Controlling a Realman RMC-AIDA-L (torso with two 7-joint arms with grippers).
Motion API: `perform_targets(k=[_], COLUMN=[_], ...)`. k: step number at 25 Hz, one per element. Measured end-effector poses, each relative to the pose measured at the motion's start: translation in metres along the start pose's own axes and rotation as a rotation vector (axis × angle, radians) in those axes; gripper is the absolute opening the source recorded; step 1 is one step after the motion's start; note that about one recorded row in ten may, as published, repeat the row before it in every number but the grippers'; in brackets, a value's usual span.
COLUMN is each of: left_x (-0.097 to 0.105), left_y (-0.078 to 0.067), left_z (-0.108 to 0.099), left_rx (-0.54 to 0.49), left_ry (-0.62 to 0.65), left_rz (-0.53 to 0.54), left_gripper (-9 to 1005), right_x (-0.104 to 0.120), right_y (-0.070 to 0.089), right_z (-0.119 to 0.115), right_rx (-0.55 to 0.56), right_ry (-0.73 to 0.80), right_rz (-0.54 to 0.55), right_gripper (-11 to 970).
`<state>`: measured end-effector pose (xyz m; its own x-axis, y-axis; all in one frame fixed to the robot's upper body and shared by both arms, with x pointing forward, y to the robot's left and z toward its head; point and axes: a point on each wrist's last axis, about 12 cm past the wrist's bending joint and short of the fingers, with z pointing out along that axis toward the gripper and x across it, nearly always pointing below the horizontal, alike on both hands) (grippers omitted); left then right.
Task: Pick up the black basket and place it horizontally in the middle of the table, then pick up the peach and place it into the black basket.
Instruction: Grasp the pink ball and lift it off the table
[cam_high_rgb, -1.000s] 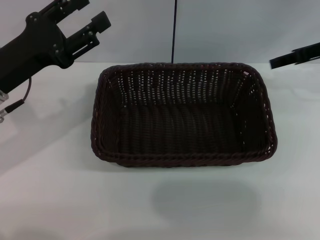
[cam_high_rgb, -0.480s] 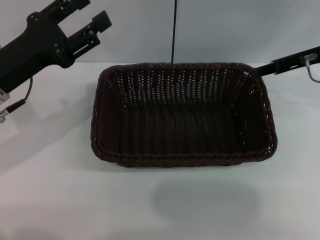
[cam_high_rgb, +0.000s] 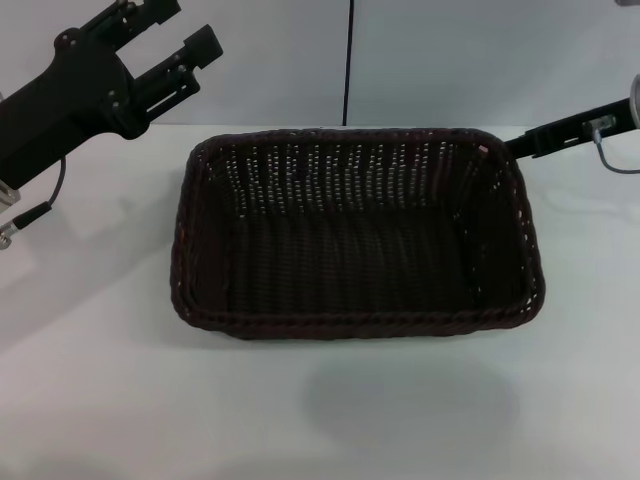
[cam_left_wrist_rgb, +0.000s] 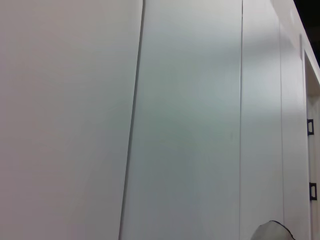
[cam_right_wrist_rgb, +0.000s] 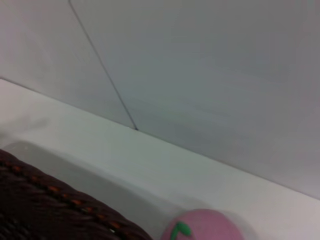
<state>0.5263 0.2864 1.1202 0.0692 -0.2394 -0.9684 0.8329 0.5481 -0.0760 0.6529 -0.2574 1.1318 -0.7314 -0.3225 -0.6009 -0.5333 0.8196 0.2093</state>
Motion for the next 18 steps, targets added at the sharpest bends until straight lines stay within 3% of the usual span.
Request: perform_targets(k=[18], left_x=[0.001], left_y=[0.001], left_z=[0.003], left_rx=[-0.002], left_ry=[0.002], left_rz=[-0.005], left_gripper=[695], right_x=[0.010], right_y=[0.011], right_z=[0.022], right_rx=[0.014], right_ry=[0.013], right_rz=[-0.045], right_gripper=[522])
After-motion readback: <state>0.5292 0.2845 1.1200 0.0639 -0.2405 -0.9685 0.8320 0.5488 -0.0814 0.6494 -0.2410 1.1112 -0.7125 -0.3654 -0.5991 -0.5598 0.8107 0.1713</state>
